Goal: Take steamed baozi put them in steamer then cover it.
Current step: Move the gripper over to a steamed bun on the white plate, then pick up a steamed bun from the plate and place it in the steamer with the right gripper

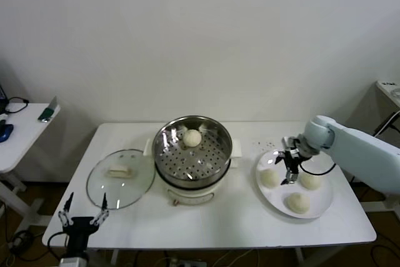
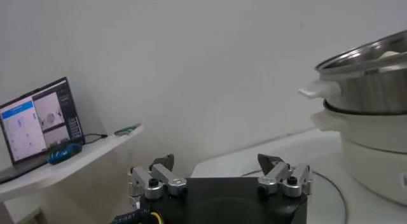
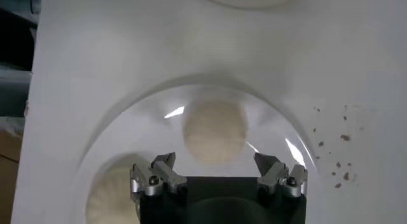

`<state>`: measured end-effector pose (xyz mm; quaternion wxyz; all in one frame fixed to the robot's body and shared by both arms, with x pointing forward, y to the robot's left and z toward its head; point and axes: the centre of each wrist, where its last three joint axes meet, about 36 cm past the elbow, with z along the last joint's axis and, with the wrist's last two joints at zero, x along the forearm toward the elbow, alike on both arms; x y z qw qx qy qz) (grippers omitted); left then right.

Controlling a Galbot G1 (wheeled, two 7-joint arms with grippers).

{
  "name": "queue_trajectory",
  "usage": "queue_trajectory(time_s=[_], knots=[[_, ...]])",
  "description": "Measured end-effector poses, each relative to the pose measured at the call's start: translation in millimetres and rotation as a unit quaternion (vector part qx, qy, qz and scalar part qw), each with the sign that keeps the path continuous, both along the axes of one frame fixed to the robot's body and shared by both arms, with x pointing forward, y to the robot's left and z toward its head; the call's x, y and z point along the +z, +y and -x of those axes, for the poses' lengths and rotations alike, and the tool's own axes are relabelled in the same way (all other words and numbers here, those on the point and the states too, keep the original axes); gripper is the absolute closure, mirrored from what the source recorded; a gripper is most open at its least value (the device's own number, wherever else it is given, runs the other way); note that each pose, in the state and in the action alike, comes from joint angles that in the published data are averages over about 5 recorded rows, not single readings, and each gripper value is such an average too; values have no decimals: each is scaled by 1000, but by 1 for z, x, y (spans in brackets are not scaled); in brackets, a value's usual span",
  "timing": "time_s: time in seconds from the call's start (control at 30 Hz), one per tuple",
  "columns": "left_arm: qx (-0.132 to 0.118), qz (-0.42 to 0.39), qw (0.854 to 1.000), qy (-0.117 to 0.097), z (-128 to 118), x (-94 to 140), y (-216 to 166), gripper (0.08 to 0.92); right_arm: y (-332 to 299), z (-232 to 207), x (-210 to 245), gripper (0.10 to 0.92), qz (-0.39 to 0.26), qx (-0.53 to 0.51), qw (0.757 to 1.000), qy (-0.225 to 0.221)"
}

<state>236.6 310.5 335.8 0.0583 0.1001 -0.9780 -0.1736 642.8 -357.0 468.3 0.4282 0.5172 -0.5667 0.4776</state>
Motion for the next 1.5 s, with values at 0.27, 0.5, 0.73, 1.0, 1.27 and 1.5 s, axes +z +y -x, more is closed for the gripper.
queue_trajectory(time_s=[0.27, 0.5, 0.73, 1.0, 1.27, 1.5], knots=[[3, -5, 1000, 3, 0, -2, 2, 177, 9, -8, -19, 200, -1, -5, 1000, 7], [3, -10, 1000, 3, -2, -2, 4, 177, 16, -13, -29, 200, -3, -4, 1000, 13], [2, -15, 1000, 2, -2, -1, 3, 177, 16, -16, -29, 257, -8, -4, 1000, 18], [1, -16, 1000, 2, -1, -1, 2, 177, 13, -18, -22, 323, -12, -4, 1000, 16], [-1, -14, 1000, 4, 3, 1, 0, 177, 5, -27, 15, 327, -16, -2, 1000, 0], [-13, -14, 1000, 5, 7, 4, -5, 177, 14, -50, 102, 321, -16, 19, 999, -35]])
